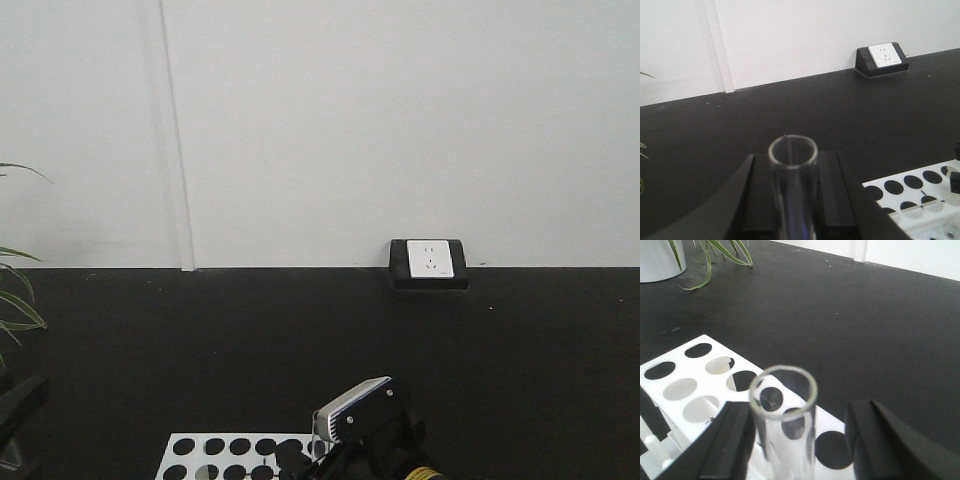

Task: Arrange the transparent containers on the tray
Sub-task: 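Move the right gripper to the other glass test tube and close, then lift the second test tube out of the rack with the right gripper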

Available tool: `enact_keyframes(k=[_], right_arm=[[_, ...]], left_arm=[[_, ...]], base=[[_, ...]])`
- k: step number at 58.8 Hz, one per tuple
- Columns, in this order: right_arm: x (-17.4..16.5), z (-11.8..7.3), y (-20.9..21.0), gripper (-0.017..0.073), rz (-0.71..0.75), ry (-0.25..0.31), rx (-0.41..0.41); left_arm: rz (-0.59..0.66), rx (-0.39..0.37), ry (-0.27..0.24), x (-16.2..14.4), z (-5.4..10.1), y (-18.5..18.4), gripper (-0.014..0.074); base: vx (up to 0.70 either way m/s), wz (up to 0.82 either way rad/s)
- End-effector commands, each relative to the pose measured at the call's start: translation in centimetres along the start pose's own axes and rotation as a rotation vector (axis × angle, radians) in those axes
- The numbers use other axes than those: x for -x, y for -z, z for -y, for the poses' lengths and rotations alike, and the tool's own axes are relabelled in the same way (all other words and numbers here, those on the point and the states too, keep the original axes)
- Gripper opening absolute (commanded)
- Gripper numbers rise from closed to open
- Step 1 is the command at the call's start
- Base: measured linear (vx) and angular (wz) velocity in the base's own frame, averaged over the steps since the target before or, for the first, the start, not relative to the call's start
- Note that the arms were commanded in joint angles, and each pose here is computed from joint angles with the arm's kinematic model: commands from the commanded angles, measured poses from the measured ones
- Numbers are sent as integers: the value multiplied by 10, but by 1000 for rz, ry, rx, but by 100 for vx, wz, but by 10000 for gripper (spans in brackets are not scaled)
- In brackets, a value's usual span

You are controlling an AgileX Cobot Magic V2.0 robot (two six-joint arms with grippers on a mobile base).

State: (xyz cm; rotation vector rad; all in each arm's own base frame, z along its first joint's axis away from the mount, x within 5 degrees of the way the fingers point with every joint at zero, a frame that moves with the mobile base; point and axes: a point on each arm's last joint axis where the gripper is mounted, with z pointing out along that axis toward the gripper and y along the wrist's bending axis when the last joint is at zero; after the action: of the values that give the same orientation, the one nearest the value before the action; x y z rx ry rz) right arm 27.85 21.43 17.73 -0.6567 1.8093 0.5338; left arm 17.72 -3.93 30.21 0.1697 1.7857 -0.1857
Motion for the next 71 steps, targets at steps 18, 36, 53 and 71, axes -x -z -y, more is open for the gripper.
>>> enact_keyframes(k=[18, 36, 53, 71], right_arm=[[26, -1, 5, 240, 128, 9, 8], [45, -3, 17, 147, 186, 15, 7], [75, -3, 44, 144, 211, 7, -21], [129, -4, 64, 146, 257, 21, -48]], left_arm=[[121, -42, 13, 19, 5, 4, 111], [118, -42, 1, 19, 5, 4, 111], [116, -41, 1, 18, 4, 4, 111], [117, -41, 2, 18, 5, 4, 111]], base=[[0, 0], [0, 0], [0, 0], [0, 0]])
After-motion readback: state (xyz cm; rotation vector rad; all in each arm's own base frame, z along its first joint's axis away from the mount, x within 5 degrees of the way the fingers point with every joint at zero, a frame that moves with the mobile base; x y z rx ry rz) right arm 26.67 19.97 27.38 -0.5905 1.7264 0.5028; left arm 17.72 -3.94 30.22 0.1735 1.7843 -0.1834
